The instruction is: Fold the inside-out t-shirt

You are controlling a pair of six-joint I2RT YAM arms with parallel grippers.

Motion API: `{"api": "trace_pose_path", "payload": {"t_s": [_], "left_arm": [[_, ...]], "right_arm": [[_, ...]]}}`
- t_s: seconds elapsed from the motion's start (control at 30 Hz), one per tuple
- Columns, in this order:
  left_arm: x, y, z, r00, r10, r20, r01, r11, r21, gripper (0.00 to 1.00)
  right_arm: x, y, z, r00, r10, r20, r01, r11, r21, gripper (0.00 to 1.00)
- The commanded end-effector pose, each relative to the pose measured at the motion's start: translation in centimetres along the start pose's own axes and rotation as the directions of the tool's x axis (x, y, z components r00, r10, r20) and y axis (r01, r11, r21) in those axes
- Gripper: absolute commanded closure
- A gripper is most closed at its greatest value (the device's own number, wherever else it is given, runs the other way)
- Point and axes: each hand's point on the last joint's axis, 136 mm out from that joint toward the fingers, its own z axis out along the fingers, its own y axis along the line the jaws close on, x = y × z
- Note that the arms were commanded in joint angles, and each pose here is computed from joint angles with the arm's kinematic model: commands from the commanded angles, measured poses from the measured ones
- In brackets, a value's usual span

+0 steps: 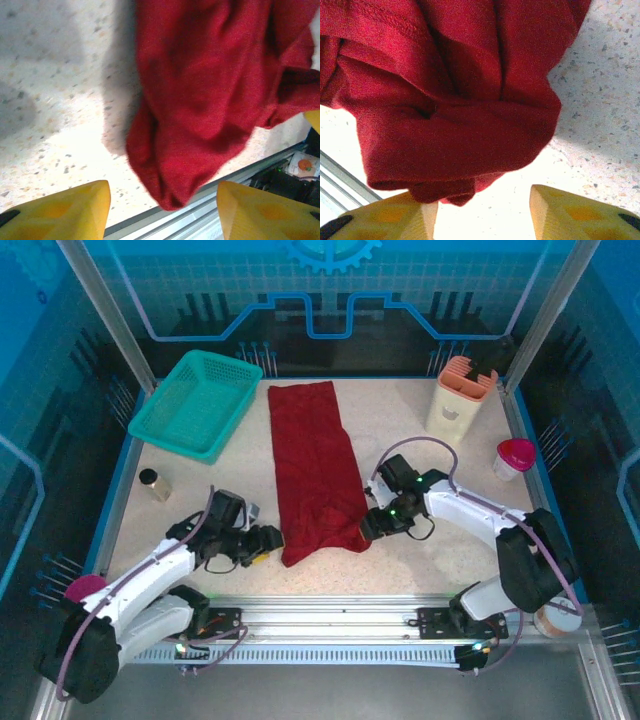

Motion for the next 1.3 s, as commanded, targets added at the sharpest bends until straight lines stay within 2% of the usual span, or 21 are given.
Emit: {"api": "trace_pose_path", "payload": {"t_s": [0.0, 0.07, 0.2, 0.33, 0.5, 0.57, 0.6, 0.67, 0.7, 0.73, 0.77, 0.8, 0.87, 0.9, 0.93, 0.97, 1.03, 1.1, 1.13, 1.23, 1.27], "left_arm": [[1.7, 0.4, 0.5, 1.000, 0.015, 0.001, -0.015, 1.000, 0.006, 0.34], [3.1, -0.1, 0.6, 0.995, 0.095, 0.018, -0.095, 0.995, -0.016, 0.29], [3.9, 0.8, 1.6, 0.979, 0.198, 0.041, -0.192, 0.975, -0.110, 0.26], [2.9, 0.5, 3.7, 0.972, 0.230, 0.049, -0.222, 0.965, -0.138, 0.26], [0.8, -1.6, 5.3, 0.966, 0.238, 0.104, -0.223, 0.965, -0.134, 0.29], [0.0, -1.7, 5.6, 0.964, 0.227, 0.138, -0.206, 0.967, -0.152, 0.35], [-0.4, -1.8, 5.6, 0.961, 0.229, 0.155, -0.204, 0.965, -0.162, 0.40], [-1.1, -2.1, 5.5, 0.953, 0.240, 0.184, -0.211, 0.964, -0.164, 0.65], [-1.2, -2.4, 5.5, 0.953, 0.239, 0.184, -0.213, 0.966, -0.149, 0.84], [-1.0, -3.0, 5.2, 0.961, 0.222, 0.163, -0.205, 0.972, -0.116, 0.98], [-0.8, -3.9, 4.5, 0.971, 0.197, 0.135, -0.188, 0.979, -0.077, 1.00], [-0.3, -4.9, 3.2, 0.981, 0.161, 0.106, -0.159, 0.987, -0.033, 1.00], [1.1, -6.8, 0.7, 0.997, 0.043, 0.071, -0.048, 0.996, 0.077, 1.00], [2.2, -8.0, -0.1, 0.999, -0.015, 0.031, 0.009, 0.984, 0.179, 1.00], [3.0, -8.6, -0.6, 0.997, -0.071, -0.013, 0.072, 0.965, 0.253, 1.00], [3.6, -8.4, -0.8, 0.992, -0.119, -0.052, 0.129, 0.952, 0.279, 1.00], [4.2, -6.5, -0.5, 0.983, -0.159, -0.093, 0.177, 0.954, 0.242, 1.00], [4.4, -3.9, 0.6, 0.977, -0.188, -0.100, 0.202, 0.968, 0.149, 1.00], [4.7, -3.1, 1.4, 0.973, -0.198, -0.119, 0.213, 0.969, 0.126, 0.94], [5.8, -1.7, 2.7, 0.964, -0.188, -0.186, 0.203, 0.977, 0.063, 0.62], [6.0, -1.4, 2.6, 0.966, -0.172, -0.195, 0.182, 0.983, 0.037, 0.53]], "right_arm": [[1.1, -0.8, -0.9, 0.999, 0.031, 0.024, -0.032, 0.999, 0.008, 0.43], [2.0, -2.0, -0.7, 0.995, 0.095, 0.036, -0.096, 0.995, 0.016, 0.41], [2.3, -0.6, 1.3, 0.978, 0.199, 0.058, -0.187, 0.969, -0.163, 0.42], [0.7, 2.1, 2.2, 0.984, 0.148, 0.097, -0.113, 0.948, -0.296, 0.42], [-0.7, 3.7, 1.9, 0.984, 0.081, 0.161, -0.024, 0.944, -0.328, 0.42], [-1.3, 3.0, 1.9, 0.979, 0.069, 0.190, -0.012, 0.958, -0.286, 0.47], [-1.6, 2.5, 2.2, 0.978, 0.061, 0.201, -0.006, 0.964, -0.264, 0.54], [-2.1, 1.9, 3.1, 0.977, 0.042, 0.207, 0.010, 0.970, -0.245, 0.83], [-2.2, 1.7, 3.5, 0.980, 0.050, 0.193, -0.002, 0.971, -0.240, 0.99], [-2.1, 1.7, 3.6, 0.982, 0.077, 0.171, -0.032, 0.968, -0.248, 1.00], [-1.9, 2.1, 3.2, 0.982, 0.117, 0.145, -0.076, 0.961, -0.266, 1.00], [-1.3, 2.2, 2.2, 0.971, 0.224, 0.083, -0.196, 0.946, -0.258, 1.00], [0.6, 2.9, -0.2, 0.859, 0.510, -0.045, -0.506, 0.830, -0.237, 1.00], [1.2, 4.1, -1.1, 0.802, 0.591, -0.086, -0.589, 0.759, -0.278, 1.00], [2.0, 4.0, -1.6, 0.751, 0.652, -0.104, -0.654, 0.711, -0.257, 1.00], [2.6, 3.2, -1.7, 0.728, 0.680, -0.090, -0.681, 0.703, -0.204, 1.00], [4.8, -0.3, -0.6, 0.696, 0.715, -0.071, -0.718, 0.696, -0.021, 1.00], [5.7, -1.3, 1.3, 0.698, 0.704, -0.130, -0.707, 0.706, 0.028, 0.98], [6.2, -1.5, 2.1, 0.688, 0.703, -0.181, -0.708, 0.705, 0.046, 0.90], [6.9, -1.0, 2.7, 0.699, 0.667, -0.260, -0.677, 0.733, 0.061, 0.62], [6.8, -0.8, 2.2, 0.713, 0.652, -0.259, -0.661, 0.747, 0.062, 0.57]]}}
